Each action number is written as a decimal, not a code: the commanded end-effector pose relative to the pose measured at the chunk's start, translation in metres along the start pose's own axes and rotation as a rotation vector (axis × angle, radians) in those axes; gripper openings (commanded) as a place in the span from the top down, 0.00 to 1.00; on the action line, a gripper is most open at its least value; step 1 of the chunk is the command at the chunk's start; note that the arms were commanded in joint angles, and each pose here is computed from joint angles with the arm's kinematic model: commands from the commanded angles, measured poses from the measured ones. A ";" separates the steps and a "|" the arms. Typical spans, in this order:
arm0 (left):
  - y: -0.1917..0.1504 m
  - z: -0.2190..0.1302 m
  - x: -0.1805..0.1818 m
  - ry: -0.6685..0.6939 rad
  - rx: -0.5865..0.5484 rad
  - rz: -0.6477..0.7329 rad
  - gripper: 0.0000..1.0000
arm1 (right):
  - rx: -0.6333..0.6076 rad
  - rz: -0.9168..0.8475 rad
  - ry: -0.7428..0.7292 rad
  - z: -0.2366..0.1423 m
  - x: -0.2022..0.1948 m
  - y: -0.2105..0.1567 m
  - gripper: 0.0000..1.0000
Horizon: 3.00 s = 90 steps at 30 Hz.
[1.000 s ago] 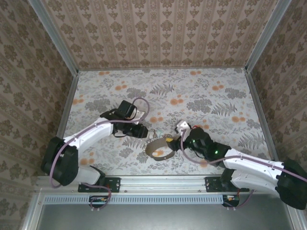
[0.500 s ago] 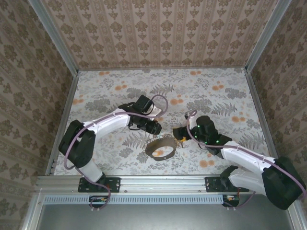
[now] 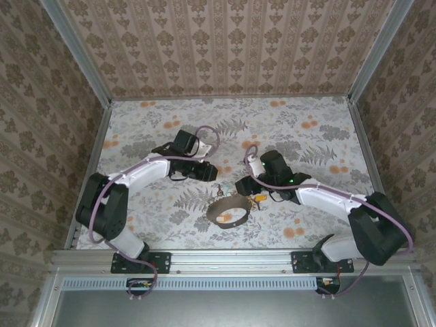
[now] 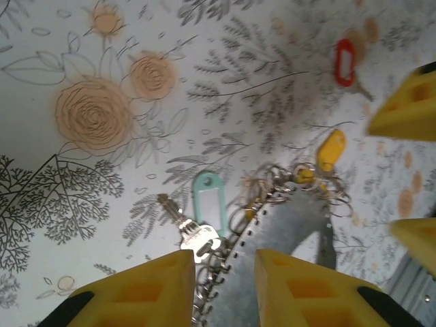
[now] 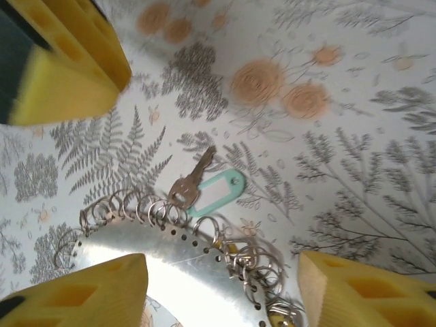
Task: Put the keys on the keyring
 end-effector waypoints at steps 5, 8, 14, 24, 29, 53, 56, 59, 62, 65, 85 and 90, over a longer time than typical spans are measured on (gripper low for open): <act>0.006 -0.016 -0.004 -0.021 -0.068 0.007 0.71 | 0.224 -0.062 -0.064 0.020 0.006 -0.020 0.52; 0.008 -0.018 -0.005 -0.025 -0.079 0.010 0.71 | 0.257 -0.076 -0.097 0.024 0.003 -0.023 0.55; 0.009 -0.019 -0.005 -0.023 -0.084 0.010 0.71 | 0.283 -0.096 -0.129 0.032 -0.001 -0.023 0.59; 0.008 -0.020 -0.005 -0.026 -0.086 0.011 0.71 | 0.291 -0.133 -0.113 0.045 0.002 -0.015 0.69; 0.009 -0.021 -0.006 -0.028 -0.091 0.015 0.71 | 0.313 -0.141 -0.119 0.053 0.000 -0.016 0.71; 0.009 -0.024 0.000 -0.026 -0.104 -0.010 0.72 | 0.333 -0.173 -0.094 0.054 0.003 -0.023 0.90; 0.009 -0.023 0.001 -0.022 -0.103 -0.015 0.72 | 0.319 -0.181 -0.090 0.053 0.003 -0.022 0.94; 0.008 -0.023 0.002 -0.022 -0.102 -0.017 0.73 | 0.299 -0.192 -0.083 0.050 0.006 -0.019 1.00; 0.008 -0.022 0.002 -0.026 -0.100 -0.018 0.74 | 0.241 -0.232 -0.047 0.043 0.015 -0.014 1.00; 0.008 -0.023 0.001 -0.022 -0.098 -0.014 0.77 | 0.152 -0.286 0.034 0.028 0.031 -0.009 1.00; 0.004 -0.039 -0.073 -0.097 -0.159 0.144 0.80 | -0.342 -0.463 0.322 -0.066 0.101 0.028 1.00; -0.002 -0.044 -0.085 -0.101 -0.175 0.168 0.79 | -0.427 -0.430 0.354 -0.076 0.106 0.036 1.00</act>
Point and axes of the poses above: each hand's point on the last joint's axis, 136 mm out from that joint toward the fingers, its own z axis out along the fingers, its own x axis along the line the jaws close on, y = z × x, the point moved 5 cm from there along -z, back along the fingers, and after that the axes turned 8 degrees about z, right-handed, at the moved point
